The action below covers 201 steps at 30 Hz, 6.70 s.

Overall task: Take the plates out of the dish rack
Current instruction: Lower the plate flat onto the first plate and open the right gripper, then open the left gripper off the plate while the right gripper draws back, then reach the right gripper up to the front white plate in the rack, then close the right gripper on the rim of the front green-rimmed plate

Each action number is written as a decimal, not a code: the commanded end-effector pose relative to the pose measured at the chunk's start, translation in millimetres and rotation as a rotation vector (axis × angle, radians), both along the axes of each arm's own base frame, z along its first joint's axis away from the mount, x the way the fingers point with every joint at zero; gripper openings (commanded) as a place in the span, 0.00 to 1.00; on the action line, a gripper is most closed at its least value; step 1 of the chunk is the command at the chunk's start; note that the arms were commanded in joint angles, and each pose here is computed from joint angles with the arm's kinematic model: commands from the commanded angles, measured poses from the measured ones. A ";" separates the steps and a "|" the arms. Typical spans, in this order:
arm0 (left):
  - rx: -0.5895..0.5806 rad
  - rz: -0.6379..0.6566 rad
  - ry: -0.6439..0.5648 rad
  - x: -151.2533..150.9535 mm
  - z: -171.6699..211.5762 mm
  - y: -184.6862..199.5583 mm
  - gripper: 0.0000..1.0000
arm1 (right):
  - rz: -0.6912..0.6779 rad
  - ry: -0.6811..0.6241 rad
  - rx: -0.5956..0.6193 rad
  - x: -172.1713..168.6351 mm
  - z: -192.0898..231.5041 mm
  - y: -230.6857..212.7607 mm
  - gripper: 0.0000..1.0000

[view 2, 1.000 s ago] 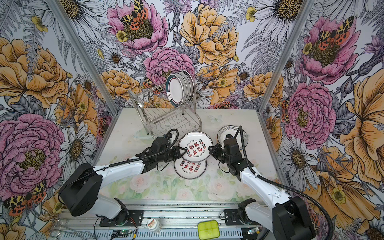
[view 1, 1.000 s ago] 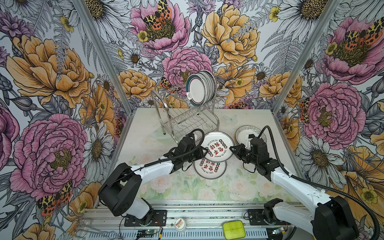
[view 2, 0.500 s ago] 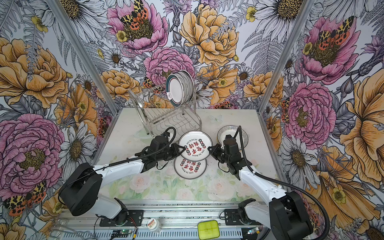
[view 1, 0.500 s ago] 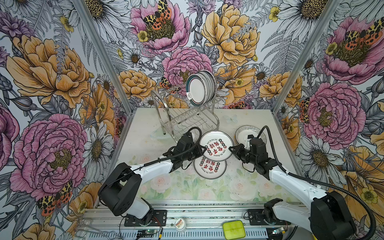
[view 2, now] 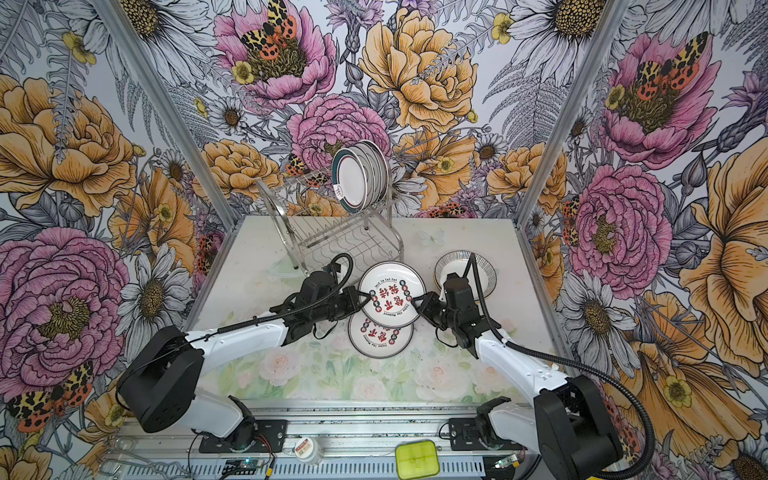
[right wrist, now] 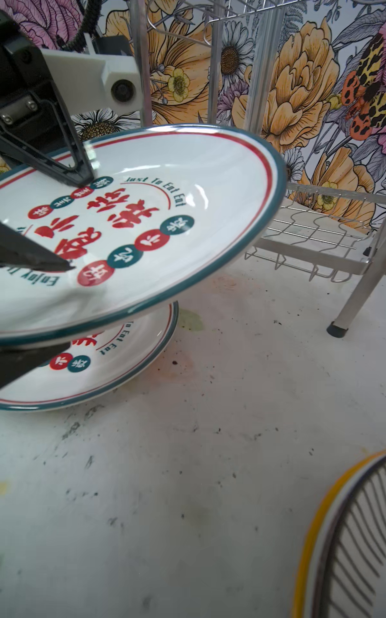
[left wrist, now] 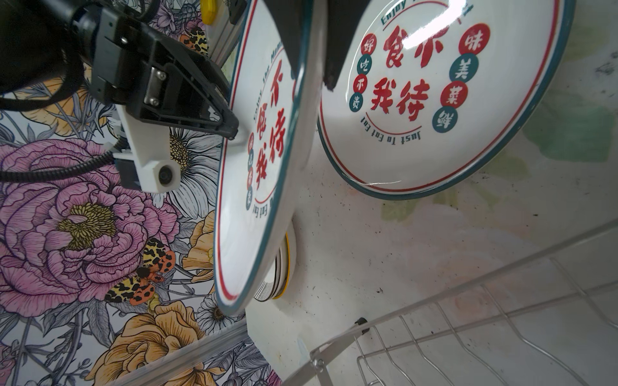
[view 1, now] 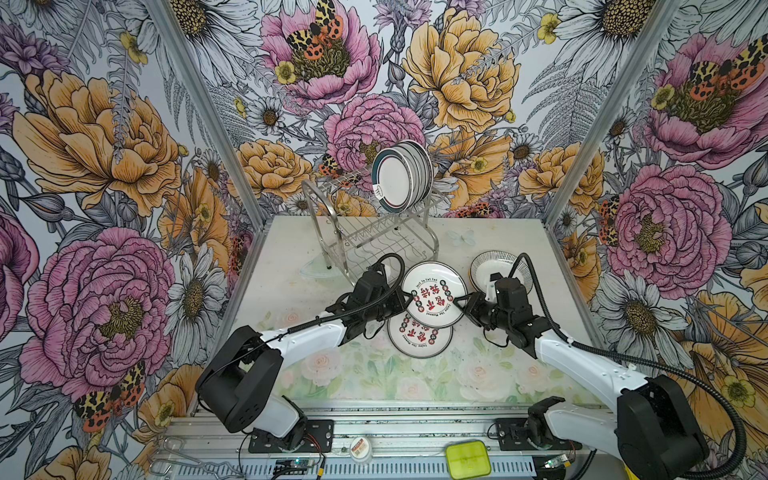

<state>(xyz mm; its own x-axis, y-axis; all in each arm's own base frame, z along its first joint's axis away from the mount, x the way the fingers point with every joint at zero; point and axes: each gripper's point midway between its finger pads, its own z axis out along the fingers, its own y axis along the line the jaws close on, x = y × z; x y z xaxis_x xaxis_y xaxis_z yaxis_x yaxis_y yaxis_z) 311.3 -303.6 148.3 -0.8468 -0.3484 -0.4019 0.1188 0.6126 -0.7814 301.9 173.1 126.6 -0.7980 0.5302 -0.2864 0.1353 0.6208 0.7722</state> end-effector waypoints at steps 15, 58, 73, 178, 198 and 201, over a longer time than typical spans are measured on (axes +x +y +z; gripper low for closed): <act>0.066 0.016 0.064 -39.1 -21.1 44.8 0.00 | -0.102 -0.095 -0.093 34.5 21.7 -44.5 0.52; 0.238 0.028 0.266 -49.0 -84.0 48.8 0.46 | 0.006 -0.199 -0.222 47.6 48.5 -39.0 0.67; 0.359 0.032 0.314 -49.1 -99.6 43.1 0.65 | 0.246 -0.238 -0.283 39.2 50.1 2.4 0.71; 0.177 0.270 -0.050 -37.5 51.6 198.9 0.99 | 0.081 -0.892 -0.377 180.5 334.5 133.2 0.56; 0.176 0.273 -0.051 -36.5 50.4 199.4 0.99 | 0.102 -0.848 -0.372 197.3 310.3 138.1 0.51; 0.174 0.274 -0.047 -36.4 49.1 199.5 0.99 | 0.104 -0.840 -0.370 198.8 306.7 139.4 0.50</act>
<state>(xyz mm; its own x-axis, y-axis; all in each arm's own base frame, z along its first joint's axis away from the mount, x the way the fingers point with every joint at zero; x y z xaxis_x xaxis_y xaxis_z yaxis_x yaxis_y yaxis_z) 271.5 -103.8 197.2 -0.7152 -0.4880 -0.5003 -0.0573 0.7543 -0.6540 494.4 309.7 441.7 -0.2790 0.2296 -0.9324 -0.4454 0.8293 0.3375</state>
